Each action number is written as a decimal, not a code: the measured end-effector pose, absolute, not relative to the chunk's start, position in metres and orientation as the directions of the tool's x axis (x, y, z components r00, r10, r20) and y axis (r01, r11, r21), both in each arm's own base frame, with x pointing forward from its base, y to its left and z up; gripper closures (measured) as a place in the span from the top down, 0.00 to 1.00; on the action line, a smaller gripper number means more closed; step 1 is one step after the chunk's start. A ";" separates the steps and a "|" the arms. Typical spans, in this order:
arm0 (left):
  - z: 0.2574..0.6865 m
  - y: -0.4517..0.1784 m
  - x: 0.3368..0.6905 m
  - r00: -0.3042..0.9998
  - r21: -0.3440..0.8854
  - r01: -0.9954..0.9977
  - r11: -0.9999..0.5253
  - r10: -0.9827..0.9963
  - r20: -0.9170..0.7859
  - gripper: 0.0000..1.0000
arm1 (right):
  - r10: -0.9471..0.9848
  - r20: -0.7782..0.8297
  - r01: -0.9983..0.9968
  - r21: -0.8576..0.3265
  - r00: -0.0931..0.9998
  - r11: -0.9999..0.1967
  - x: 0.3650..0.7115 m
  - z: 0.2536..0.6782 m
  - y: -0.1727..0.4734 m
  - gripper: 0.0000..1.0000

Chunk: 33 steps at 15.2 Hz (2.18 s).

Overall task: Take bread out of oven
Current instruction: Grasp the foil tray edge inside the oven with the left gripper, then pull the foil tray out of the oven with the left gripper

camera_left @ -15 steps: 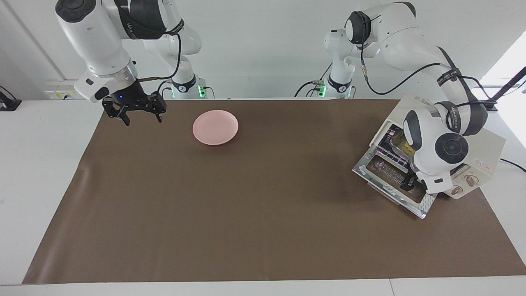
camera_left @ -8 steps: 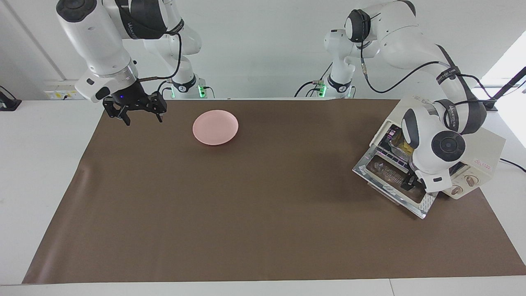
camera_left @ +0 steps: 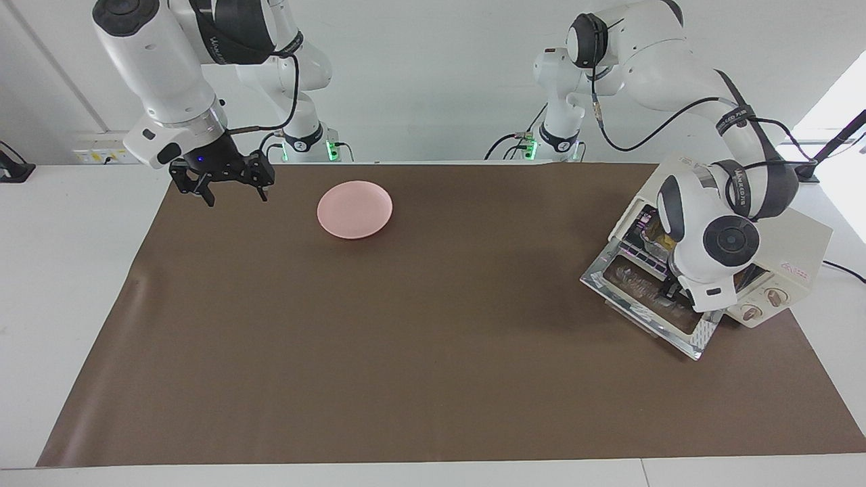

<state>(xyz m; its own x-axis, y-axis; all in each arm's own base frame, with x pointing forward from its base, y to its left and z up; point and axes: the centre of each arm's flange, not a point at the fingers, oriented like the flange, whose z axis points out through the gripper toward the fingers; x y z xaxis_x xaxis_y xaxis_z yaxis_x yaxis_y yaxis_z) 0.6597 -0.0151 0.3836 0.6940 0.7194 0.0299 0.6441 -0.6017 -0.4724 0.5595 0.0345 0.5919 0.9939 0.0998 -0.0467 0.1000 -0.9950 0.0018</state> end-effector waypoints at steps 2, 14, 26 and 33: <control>0.379 -0.014 0.658 0.695 -0.480 0.638 -0.603 0.718 0.022 1.00 | 0.100 -0.047 0.100 0.002 0.994 -0.995 0.560 0.592 0.034 1.00; 0.348 -0.001 0.641 0.731 -0.452 0.608 -0.653 0.682 -0.001 0.51 | 0.100 -0.047 0.100 0.002 0.994 -0.995 0.560 0.592 0.034 1.00; 0.401 -0.219 0.659 0.938 -0.178 0.346 -0.921 0.336 0.086 0.02 | 0.100 -0.047 0.100 0.002 0.994 -0.995 0.560 0.592 0.034 1.00; 0.413 -0.406 0.585 0.988 -0.025 0.152 -0.988 0.151 0.035 0.02 | 0.100 -0.047 0.100 0.002 0.994 -0.995 0.560 0.592 0.034 1.00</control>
<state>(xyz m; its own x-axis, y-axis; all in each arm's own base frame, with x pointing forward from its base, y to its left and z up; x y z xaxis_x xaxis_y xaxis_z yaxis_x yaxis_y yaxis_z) 0.5850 -0.4056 0.4131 0.9880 0.1507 0.0349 0.1516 -0.9881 -0.0254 0.5595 0.0345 0.5919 0.9939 0.0998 -0.0467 0.1000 -0.9950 0.0019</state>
